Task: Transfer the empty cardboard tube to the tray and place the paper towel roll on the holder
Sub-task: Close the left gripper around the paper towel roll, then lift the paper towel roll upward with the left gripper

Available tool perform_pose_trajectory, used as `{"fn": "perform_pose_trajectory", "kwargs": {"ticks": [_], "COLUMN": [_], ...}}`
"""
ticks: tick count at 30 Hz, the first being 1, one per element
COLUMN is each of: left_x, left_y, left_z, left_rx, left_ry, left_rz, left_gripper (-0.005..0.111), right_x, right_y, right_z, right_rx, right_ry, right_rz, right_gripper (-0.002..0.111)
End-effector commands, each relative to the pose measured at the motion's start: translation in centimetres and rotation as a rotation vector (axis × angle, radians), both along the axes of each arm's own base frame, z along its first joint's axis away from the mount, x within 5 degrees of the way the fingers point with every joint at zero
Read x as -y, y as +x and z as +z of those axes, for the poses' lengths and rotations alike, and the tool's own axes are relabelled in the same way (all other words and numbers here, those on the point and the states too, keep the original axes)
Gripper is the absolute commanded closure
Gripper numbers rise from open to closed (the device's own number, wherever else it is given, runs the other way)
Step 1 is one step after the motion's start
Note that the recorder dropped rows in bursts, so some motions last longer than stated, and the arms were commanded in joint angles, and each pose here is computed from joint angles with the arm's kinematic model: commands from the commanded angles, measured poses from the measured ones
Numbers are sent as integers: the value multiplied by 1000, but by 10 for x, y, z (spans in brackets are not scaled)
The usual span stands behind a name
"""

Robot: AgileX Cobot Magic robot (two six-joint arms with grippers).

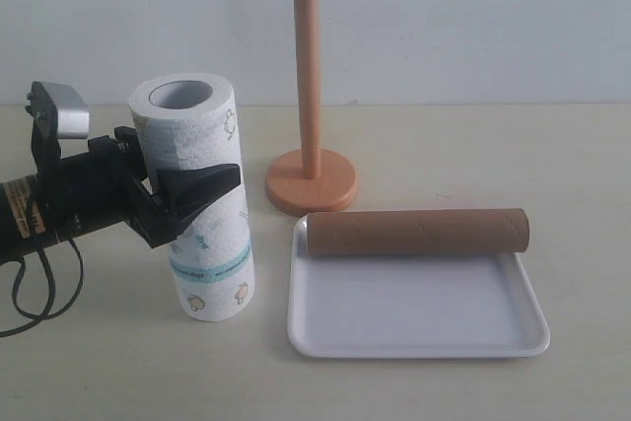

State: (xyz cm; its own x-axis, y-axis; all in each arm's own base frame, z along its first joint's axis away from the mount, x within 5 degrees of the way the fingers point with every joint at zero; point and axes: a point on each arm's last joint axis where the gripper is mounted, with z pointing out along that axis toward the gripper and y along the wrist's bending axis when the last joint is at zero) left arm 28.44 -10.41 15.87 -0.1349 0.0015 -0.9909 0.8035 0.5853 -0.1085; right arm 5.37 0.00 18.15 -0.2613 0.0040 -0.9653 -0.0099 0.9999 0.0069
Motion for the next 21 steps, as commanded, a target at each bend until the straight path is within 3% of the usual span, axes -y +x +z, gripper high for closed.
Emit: {"fn": "perform_pose_trajectory", "kwargs": {"ticks": [1, 6, 10, 12, 16, 18, 21], "left_x": [2, -5, -17, -20, -22, -24, -24], "left_y": [-3, -10, -19, -23, -31, -32, -32], "left_z": [16, 58, 110, 132, 175, 202, 240], "left_rx": [11, 51, 95, 97, 135, 144, 164], "left_ry": [-46, -151, -258, -218, -15, -17, -111], "left_rz": [-12, 28, 61, 100, 126, 151, 148], "left_gripper": [103, 103, 103, 103, 103, 103, 103], "right_x": [0, 0, 0, 0, 0, 0, 0], "right_y": [0, 0, 0, 0, 0, 0, 0], "right_z": [2, 2, 2, 2, 2, 2, 2], "right_rx": [19, 19, 19, 19, 19, 19, 19], "right_ry": [3, 3, 3, 3, 3, 3, 3], "right_rz": [0, 0, 0, 0, 0, 0, 0], "right_gripper": [107, 107, 107, 107, 107, 107, 107]}}
